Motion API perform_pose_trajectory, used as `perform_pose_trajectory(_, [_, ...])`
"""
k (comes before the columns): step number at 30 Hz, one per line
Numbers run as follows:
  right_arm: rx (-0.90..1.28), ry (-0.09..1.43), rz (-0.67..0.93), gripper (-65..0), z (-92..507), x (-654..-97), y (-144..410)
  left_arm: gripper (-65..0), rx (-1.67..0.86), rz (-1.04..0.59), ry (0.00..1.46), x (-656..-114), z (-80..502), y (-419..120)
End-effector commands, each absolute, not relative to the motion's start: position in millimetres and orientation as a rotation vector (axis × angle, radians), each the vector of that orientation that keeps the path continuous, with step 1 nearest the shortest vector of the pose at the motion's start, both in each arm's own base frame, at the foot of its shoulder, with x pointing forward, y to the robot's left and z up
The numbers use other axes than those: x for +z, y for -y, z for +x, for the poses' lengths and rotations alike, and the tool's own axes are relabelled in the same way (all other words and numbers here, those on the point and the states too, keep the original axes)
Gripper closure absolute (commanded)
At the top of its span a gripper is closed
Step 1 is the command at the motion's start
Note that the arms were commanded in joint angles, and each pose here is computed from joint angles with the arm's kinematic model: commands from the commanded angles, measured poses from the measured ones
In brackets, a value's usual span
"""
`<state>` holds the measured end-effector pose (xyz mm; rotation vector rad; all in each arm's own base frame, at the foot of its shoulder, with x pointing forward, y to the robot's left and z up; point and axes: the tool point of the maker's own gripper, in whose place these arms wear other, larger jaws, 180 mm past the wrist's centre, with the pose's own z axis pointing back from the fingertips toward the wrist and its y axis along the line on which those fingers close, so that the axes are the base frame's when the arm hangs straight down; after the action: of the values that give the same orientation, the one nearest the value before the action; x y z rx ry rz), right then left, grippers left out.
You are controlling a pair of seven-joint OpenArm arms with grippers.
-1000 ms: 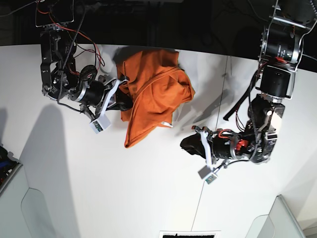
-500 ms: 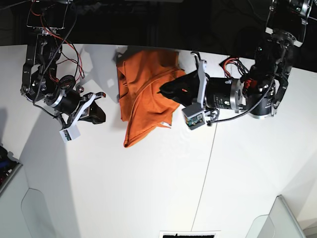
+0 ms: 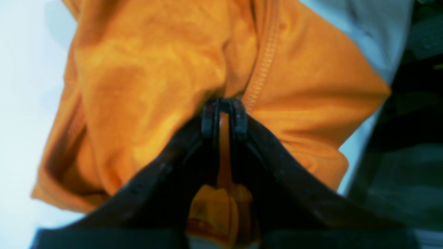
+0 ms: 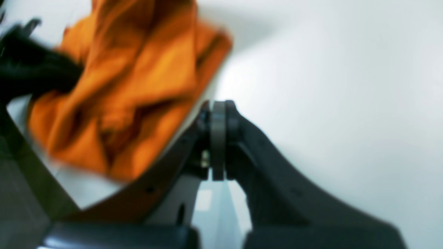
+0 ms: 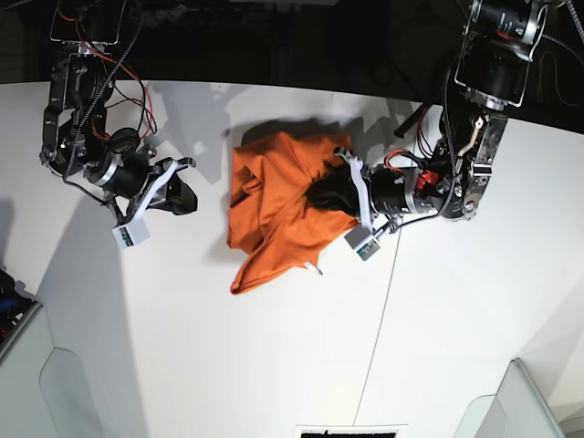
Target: Layout the t-shirt on the table in an organized manner, then fold the t-shirt properly
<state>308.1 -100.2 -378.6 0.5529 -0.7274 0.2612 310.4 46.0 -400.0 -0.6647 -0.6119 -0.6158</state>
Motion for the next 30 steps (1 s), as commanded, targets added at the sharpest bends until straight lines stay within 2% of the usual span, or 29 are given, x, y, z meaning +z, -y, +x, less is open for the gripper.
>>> perform_pose_trajectory(1, [0.262, 0.764, 0.573, 0.0, 310, -370, 99, -6.9, -0.625, -0.637, 0.646, -389, 328, -51])
perform_pose_trajectory(6, [0.244, 0.755, 0.606, 0.0, 303, -372, 95, -6.9, -0.661, -0.611, 0.689, -361, 358, -53])
perform_pose_trajectory(14, [0.242, 0.758, 0.607, 0.0, 303, -372, 95, -6.9, -0.674, -0.814, 0.669, -320, 344, -26])
perform_pose_trajectory(20, [0.241, 0.757, 0.615, 0.0, 303, -371, 95, -6.9, -0.809, -0.745, 0.766, -281, 340, -32])
perform_pose_trajectory(24, [0.228, 0.741, 0.600, 0.0, 301, -374, 102, -6.9, -0.866, -0.686, 0.754, -274, 330, -50])
perform_pose_trajectory(30, [0.127, 0.730, 0.571, 0.0, 292, -374, 143, -6.9, -0.870, -0.614, 0.752, -273, 288, -88])
